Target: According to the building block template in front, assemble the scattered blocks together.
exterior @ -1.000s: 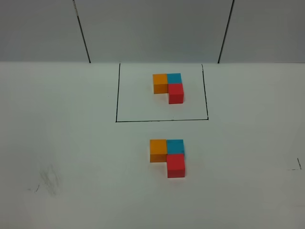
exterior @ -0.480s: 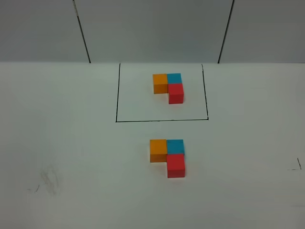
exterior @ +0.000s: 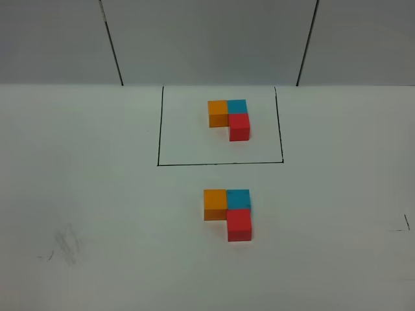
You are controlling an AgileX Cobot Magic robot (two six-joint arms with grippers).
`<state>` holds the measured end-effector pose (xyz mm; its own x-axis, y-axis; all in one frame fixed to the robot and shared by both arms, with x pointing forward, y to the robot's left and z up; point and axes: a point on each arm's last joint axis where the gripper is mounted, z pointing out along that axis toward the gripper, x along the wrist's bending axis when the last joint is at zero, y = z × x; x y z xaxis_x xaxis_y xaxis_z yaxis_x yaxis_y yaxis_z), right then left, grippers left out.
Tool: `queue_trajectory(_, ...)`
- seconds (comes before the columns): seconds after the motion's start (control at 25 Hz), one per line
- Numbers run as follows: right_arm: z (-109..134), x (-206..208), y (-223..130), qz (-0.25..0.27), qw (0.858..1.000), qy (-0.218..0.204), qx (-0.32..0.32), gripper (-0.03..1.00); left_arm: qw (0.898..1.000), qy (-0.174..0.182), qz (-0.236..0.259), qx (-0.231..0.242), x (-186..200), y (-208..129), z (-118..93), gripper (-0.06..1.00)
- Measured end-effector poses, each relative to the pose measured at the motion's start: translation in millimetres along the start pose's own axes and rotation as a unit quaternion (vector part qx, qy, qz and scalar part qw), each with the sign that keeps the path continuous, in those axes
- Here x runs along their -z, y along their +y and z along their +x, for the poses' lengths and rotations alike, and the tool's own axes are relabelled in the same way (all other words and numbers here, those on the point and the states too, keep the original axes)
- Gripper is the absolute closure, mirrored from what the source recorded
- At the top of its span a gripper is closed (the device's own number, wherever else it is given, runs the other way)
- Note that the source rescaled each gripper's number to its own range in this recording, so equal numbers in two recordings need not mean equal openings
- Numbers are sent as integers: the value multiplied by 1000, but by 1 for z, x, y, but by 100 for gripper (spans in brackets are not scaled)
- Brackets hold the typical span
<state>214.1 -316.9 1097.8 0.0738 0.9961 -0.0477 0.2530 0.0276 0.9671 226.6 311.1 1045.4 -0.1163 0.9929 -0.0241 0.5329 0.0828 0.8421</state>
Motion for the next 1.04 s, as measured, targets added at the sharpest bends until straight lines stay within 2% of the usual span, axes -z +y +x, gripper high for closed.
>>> queue_trajectory(0.32, 6, -27, -36, 97, 995, 5, -7, 9, 1000, 0, 0, 0, 0, 0, 0, 27)
queue_trajectory(0.56, 9, -28, -38, 104, 994, 23, 17, 14, 1000, 0, 0, 0, 0, 0, 0, 27)
queue_trajectory(1.04, 10, -28, -39, 104, 993, 32, 36, 44, 1000, 0, 0, 0, 0, 0, 0, 27)
